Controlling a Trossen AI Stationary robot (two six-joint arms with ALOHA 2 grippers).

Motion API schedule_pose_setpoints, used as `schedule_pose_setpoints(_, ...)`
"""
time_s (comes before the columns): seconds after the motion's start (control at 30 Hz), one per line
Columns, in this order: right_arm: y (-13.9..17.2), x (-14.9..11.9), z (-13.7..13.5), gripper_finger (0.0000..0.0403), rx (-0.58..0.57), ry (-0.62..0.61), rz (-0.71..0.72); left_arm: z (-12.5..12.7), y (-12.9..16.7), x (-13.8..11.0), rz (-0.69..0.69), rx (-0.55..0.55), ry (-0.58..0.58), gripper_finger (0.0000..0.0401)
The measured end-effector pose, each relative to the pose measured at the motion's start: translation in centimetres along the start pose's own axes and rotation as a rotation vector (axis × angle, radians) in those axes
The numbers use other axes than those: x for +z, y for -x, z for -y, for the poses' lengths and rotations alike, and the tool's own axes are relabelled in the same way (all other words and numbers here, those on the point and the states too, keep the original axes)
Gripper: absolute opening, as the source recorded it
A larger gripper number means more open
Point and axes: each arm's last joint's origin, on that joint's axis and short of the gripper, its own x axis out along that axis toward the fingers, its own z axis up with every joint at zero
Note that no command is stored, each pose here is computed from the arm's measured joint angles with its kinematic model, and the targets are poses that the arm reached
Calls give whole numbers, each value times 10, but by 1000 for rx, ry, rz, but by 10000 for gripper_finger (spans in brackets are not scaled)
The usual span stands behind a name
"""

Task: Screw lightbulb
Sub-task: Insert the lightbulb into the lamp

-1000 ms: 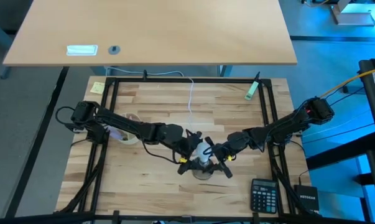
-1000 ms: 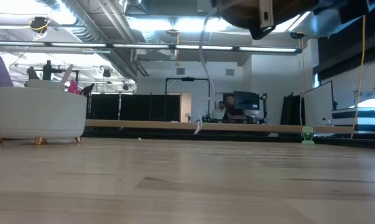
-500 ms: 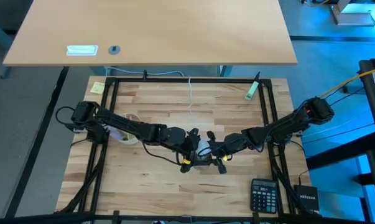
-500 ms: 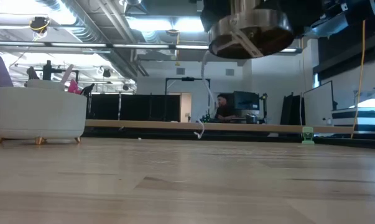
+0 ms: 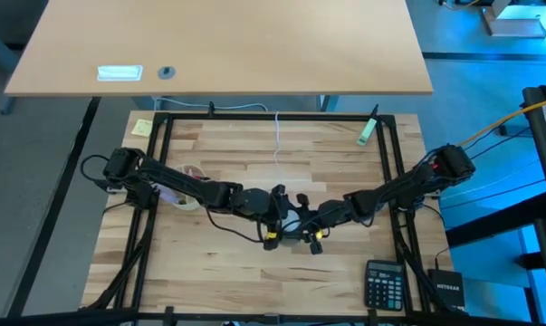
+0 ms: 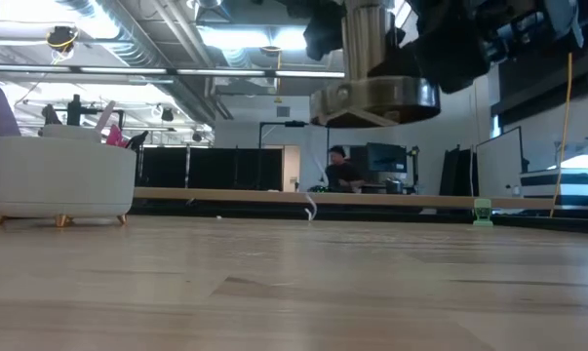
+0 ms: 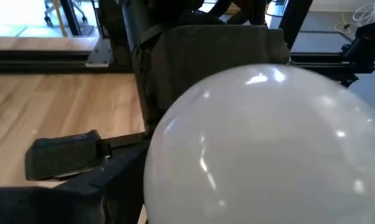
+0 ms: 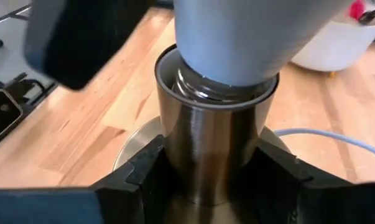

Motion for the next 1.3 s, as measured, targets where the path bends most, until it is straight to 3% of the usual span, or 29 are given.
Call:
schedule_pose_setpoints(1.1,-5,-7,0,182,-26,14,-32,0,0,-1,-26,-6,97,311)
schedule_pose_setpoints(1.3,-5,-7,0,182,-27,15,-32,1,1,4,-55,-7,89,338)
